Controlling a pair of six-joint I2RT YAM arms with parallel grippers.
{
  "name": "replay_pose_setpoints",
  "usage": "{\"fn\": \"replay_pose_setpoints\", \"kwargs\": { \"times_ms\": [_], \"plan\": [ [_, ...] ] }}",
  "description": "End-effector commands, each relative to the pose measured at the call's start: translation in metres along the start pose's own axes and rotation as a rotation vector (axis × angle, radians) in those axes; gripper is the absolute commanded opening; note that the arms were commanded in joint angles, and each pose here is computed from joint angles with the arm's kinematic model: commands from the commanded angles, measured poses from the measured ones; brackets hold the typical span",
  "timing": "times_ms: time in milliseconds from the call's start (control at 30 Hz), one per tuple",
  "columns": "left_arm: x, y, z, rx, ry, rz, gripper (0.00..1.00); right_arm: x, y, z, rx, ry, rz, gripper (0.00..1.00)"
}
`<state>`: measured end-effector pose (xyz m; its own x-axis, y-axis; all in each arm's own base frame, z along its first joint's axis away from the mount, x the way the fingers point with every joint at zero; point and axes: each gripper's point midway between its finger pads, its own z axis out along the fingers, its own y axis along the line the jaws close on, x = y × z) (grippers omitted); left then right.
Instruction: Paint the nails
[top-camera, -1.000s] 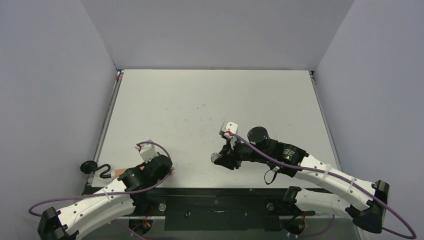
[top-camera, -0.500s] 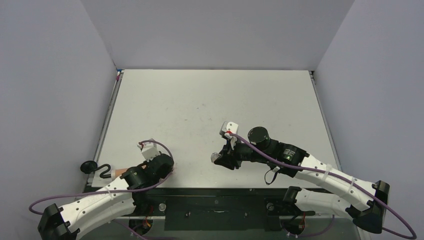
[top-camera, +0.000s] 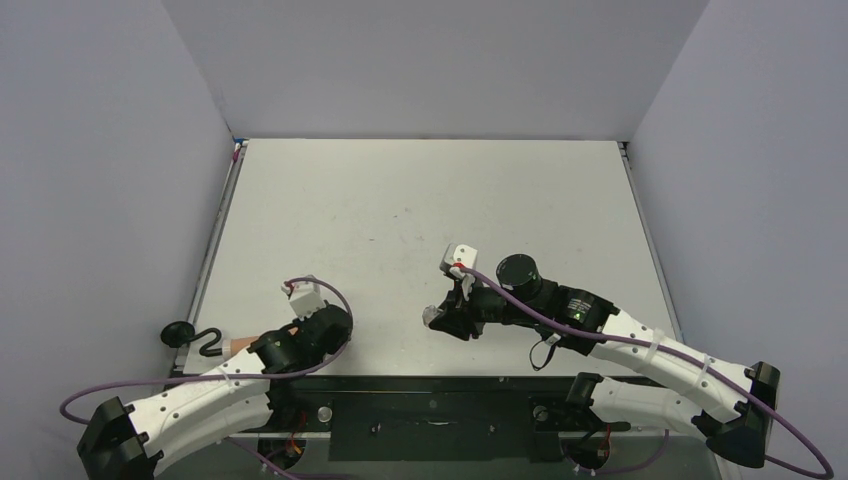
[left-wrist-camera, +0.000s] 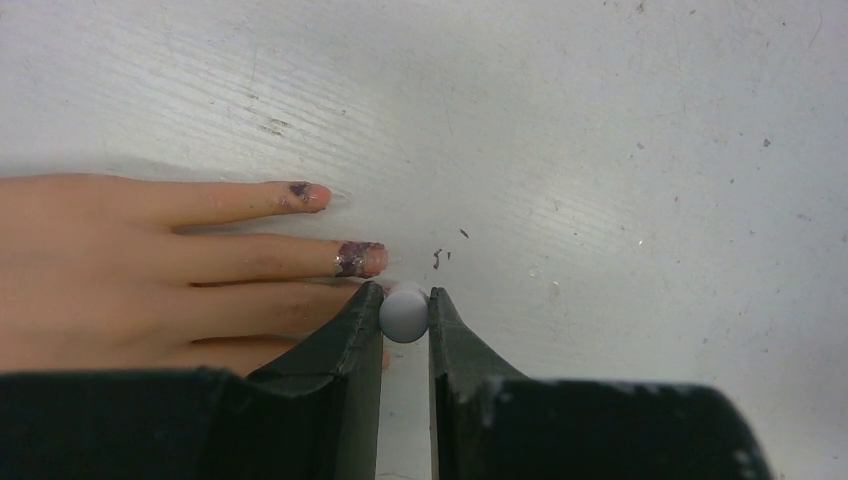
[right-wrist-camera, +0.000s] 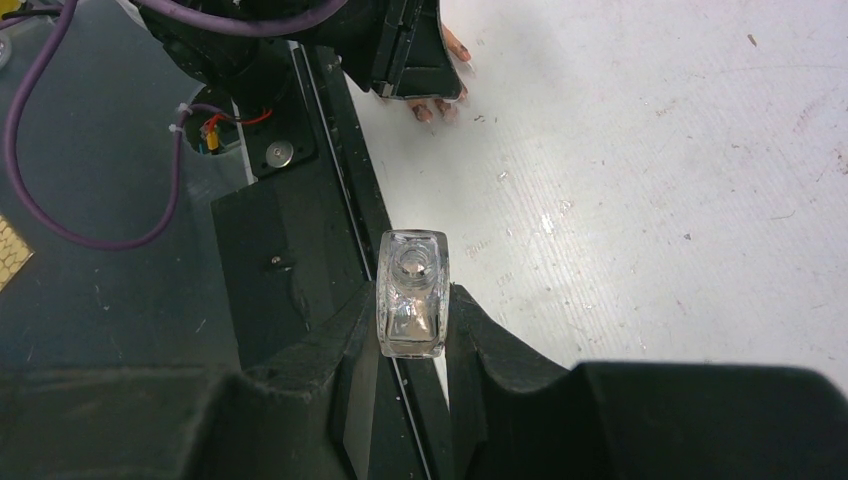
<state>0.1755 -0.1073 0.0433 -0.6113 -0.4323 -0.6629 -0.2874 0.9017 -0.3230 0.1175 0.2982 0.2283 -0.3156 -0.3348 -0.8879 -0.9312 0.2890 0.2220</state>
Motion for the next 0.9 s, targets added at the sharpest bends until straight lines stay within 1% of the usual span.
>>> {"fn": "replay_pose_setpoints", "kwargs": {
  "times_ms": [0, 167, 667, 867],
  "plan": [
    [0.001, -0.011, 0.001, 0.044, 0.009, -0.01, 0.0, -0.009, 0.001, -0.004, 0.002, -0.045, -0.02, 0.0],
    [0.002, -0.013, 0.001, 0.055, 0.01, -0.01, 0.0, -0.009, 0.001, -0.004, 0.002, -0.043, -0.019, 0.0],
    [0.003, -0.006, 0.002, 0.021, 0.009, -0.015, 0.0, -0.008, 0.001, -0.004, 0.003, -0.043, -0.017, 0.0],
    [-0.005, 0.001, -0.002, -0.003, -0.027, -0.061, 0.0, -0.009, 0.001, -0.003, 0.001, -0.045, -0.016, 0.0]
  ]
}}
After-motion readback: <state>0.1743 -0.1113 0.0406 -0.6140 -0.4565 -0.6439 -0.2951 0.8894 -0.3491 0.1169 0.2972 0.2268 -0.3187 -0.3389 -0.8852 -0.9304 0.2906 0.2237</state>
